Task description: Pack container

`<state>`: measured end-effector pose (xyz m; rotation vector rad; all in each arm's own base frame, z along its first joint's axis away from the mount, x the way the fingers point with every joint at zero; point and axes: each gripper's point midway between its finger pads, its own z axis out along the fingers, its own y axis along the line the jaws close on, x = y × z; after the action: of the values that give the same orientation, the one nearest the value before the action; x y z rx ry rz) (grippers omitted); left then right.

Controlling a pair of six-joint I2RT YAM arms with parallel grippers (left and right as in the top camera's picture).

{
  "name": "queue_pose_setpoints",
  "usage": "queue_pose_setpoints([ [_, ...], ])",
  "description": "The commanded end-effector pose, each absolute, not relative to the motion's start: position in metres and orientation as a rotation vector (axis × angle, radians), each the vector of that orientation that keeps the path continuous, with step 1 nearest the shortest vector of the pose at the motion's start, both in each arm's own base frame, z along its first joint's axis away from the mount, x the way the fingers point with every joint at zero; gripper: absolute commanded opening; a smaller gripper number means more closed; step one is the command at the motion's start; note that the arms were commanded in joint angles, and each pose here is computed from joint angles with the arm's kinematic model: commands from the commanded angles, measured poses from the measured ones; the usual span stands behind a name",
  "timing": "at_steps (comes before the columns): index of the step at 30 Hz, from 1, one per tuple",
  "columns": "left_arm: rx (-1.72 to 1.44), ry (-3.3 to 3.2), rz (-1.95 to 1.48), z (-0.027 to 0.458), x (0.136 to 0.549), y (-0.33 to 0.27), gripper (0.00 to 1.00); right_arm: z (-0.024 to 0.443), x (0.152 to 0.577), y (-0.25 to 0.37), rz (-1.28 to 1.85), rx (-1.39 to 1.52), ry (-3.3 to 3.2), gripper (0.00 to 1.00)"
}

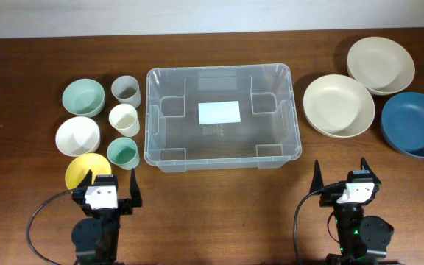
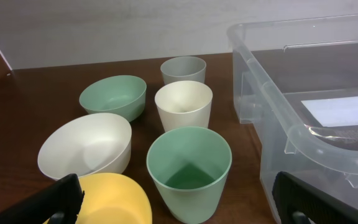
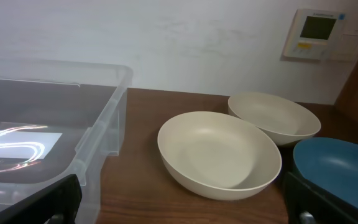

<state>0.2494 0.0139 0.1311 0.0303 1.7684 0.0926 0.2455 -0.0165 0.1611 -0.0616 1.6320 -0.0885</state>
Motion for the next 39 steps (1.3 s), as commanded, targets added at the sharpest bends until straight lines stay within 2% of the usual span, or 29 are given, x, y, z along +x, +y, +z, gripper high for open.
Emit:
queue_pose_setpoints([
  [1, 0.051, 1.776, 0.093, 0.128, 0.249, 0.012, 0.99, 0.16, 0.245, -0.017, -0.089, -0.056, 1.632, 0.99],
  [12, 0.051, 1.776, 0.093, 0.128, 0.249, 0.012, 0.99, 0.16, 0.245, -0.016, -0.083, -0.054, 1.632, 0.99],
  [19, 0.051, 1.776, 0.092, 0.128, 0.249, 0.012, 0.99, 0.173, 0.244, 0.007, 0.025, -0.159, 1.579, 0.99],
  [25, 0.051, 1.776, 0.093, 0.128, 0.249, 0.012, 0.99, 0.237, 0.232, 0.011, -0.025, -0.205, 1.455, 0.99],
  [31, 0.051, 1.776, 0.093, 0.128, 0.249, 0.012, 0.99, 0.311, 0.207, -0.016, -0.162, -0.059, 1.462, 0.99],
  [36, 0.051, 1.776, 0.093, 0.128, 0.249, 0.012, 0.99, 0.332, 0.202, -0.023, -0.165, -0.015, 1.7, 0.99],
  [39, 0.051, 1.776, 0.093, 0.128, 0.249, 0.012, 1.0, 0.333, 0.203, -0.001, -0.014, -0.093, 1.895, 0.99],
])
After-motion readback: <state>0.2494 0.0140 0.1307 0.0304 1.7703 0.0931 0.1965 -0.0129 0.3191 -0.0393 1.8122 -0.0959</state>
